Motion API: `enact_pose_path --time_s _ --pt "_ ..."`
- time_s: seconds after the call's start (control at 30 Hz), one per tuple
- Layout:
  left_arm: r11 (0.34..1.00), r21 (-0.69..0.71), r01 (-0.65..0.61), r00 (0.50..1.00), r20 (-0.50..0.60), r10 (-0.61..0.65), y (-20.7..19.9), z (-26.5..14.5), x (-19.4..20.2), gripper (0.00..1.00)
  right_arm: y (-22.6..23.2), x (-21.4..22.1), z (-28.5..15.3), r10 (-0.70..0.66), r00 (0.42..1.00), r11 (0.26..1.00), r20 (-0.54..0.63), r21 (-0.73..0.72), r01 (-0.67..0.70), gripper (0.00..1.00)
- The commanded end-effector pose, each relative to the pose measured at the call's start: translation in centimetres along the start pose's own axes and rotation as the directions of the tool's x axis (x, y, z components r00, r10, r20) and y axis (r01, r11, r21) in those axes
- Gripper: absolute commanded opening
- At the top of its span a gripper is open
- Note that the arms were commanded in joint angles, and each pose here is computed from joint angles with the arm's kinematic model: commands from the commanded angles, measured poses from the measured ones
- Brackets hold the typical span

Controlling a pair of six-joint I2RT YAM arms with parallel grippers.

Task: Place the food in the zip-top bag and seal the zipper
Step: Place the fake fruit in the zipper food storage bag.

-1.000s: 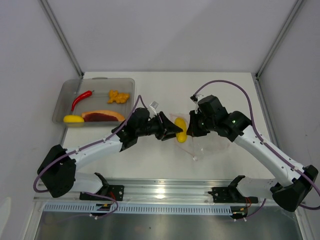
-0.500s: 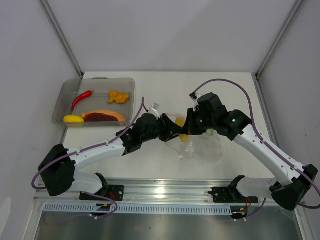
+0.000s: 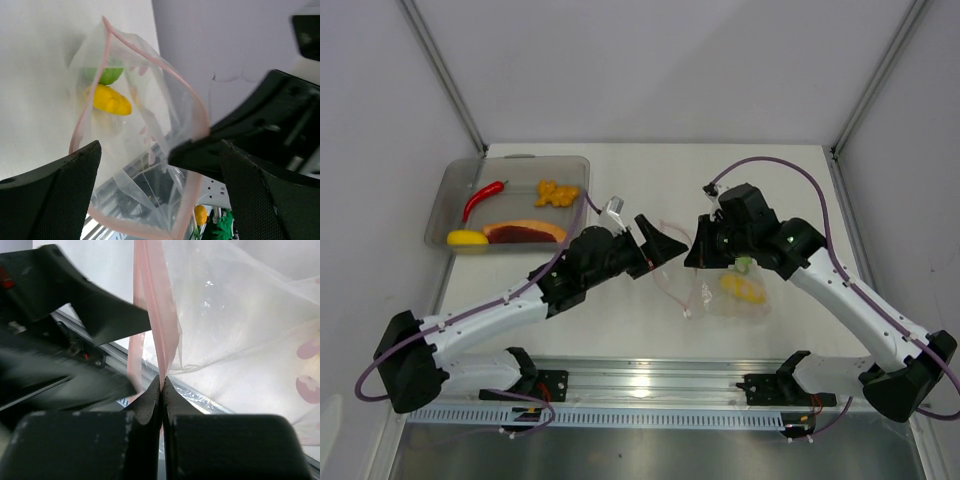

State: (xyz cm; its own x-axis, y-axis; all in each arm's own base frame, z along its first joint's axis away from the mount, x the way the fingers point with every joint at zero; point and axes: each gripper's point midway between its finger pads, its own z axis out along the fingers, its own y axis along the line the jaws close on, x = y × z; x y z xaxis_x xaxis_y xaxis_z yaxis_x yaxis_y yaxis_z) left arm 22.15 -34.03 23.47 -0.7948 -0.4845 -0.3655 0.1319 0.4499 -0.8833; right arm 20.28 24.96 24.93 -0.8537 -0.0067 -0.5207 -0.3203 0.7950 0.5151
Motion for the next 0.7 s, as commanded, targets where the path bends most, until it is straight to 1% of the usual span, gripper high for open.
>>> enact_pose_path --time_s 0.0,0.27,0.4,0.43,0.47,0.5,0.57,0.67 --pt "0.991 0.105 -0.085 0.996 0.041 0.081 -2.8 -1.7 -0.8 0.99 0.9 -1.6 -1.0 -0.013 0.998 0.999 0.062 -0.033 0.015 0.00" --pt "0.973 0.152 -0.176 0.984 0.061 0.168 -2.8 -3.8 -0.6 0.99 -0.5 -1.0 -0.9 -0.025 0.998 1.000 0.062 0.012 0.025 0.00" --pt "0.955 0.178 -0.236 0.970 0.092 0.223 -2.8 -5.1 -0.7 1.00 -1.3 -0.8 -0.9 -0.050 0.997 0.998 0.060 0.043 0.048 0.00" --pt "0.951 0.184 -0.249 0.966 0.120 0.230 -3.1 -5.8 -1.2 1.00 -1.5 -0.8 -0.9 -0.056 0.997 0.997 0.059 0.055 0.052 0.00" --pt "0.954 0.167 -0.249 0.965 0.124 0.231 -2.3 -5.9 -1.2 1.00 -1.8 -0.7 -1.0 -0.067 0.996 0.996 0.058 0.070 0.063 0.00" --pt "0.955 0.164 -0.246 0.963 0.158 0.220 -2.5 -6.6 -1.8 0.99 -2.0 -0.7 -1.0 -0.071 0.996 0.995 0.058 0.077 0.067 0.00" --pt "0.962 0.130 -0.241 0.957 0.194 0.214 -1.5 -7.0 -2.4 0.99 -2.2 -0.7 -1.0 -0.083 0.995 0.993 0.058 0.086 0.078 0.00" --pt "0.984 0.054 -0.169 0.957 0.247 0.151 -0.3 -7.8 -3.7 0.99 -2.5 -0.5 -0.8 -0.088 0.995 0.993 0.052 0.089 0.083 0.00"
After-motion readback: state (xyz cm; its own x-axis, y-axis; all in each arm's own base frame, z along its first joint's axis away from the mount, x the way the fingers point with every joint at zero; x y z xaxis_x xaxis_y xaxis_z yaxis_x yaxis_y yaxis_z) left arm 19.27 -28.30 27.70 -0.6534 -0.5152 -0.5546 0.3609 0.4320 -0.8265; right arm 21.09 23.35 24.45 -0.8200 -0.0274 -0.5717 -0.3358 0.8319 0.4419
